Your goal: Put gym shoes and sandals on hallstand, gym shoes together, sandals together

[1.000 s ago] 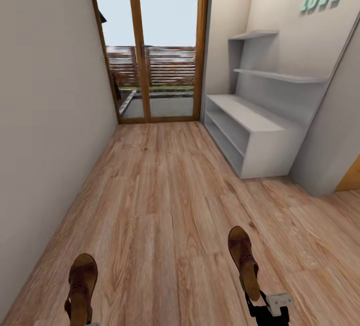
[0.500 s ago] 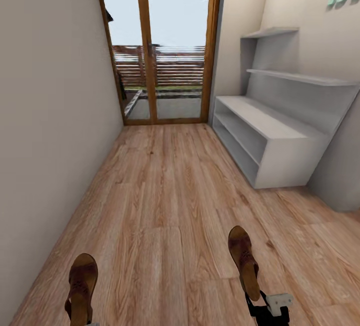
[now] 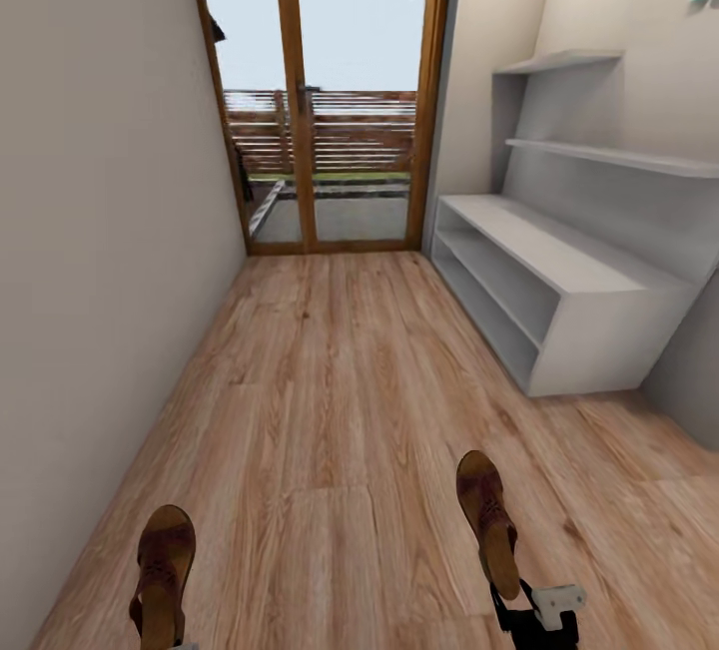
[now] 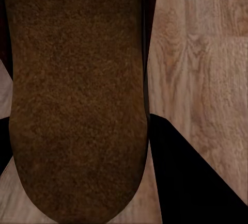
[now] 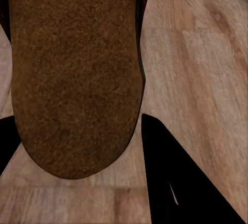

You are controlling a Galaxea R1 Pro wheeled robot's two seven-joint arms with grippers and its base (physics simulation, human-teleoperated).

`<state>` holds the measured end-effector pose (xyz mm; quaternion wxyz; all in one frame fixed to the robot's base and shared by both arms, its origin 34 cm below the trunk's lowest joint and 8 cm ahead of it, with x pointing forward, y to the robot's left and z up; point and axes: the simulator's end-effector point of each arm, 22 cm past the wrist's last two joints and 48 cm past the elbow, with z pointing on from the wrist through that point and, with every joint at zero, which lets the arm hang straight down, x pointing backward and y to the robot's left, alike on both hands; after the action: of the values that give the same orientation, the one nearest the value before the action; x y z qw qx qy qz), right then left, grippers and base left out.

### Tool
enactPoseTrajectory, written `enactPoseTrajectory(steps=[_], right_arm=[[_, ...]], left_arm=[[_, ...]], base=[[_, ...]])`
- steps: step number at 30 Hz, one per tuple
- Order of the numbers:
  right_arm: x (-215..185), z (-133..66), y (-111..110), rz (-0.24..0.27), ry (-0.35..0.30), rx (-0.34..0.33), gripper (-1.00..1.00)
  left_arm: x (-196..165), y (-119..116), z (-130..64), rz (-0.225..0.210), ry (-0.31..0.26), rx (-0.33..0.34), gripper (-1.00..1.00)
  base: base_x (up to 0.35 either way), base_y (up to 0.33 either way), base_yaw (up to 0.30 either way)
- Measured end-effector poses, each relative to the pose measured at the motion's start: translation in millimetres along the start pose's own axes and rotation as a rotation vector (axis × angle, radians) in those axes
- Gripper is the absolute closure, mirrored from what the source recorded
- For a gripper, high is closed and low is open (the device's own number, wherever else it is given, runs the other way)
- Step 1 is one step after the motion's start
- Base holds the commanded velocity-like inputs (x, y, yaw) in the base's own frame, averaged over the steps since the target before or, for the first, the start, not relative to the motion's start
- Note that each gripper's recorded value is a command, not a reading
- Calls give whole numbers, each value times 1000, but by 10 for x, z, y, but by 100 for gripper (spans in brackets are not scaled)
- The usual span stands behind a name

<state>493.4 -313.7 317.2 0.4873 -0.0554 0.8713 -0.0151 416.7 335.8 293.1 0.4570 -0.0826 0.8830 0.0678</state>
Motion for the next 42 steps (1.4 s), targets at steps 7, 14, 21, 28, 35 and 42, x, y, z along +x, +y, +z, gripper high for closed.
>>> enactPoseTrajectory(steps=[7, 14, 21, 28, 35, 42], right_arm=[[-2, 0, -14, -2, 0, 0, 100], [-4, -1, -17, -5, -1, -2, 100], [0, -1, -10, -5, 0, -2, 100], [3, -2, -3, -5, 1, -3, 100], [4, -1, 7, -5, 1, -4, 100], [7, -2, 11, -4, 2, -5, 100]], left_arm=[[0, 0, 0, 0, 0, 0, 100], [0, 0, 0, 0, 0, 0, 100], [3, -5, -1, 1, 1, 2, 100], [7, -4, -2, 1, 2, 2, 100], [7, -3, -2, 1, 2, 1, 100], [7, 1, -2, 0, 2, 0, 100]], base=[[340, 89, 0], [340, 87, 0], [340, 21, 0], [340, 1, 0], [340, 0, 0], [340, 0, 0]])
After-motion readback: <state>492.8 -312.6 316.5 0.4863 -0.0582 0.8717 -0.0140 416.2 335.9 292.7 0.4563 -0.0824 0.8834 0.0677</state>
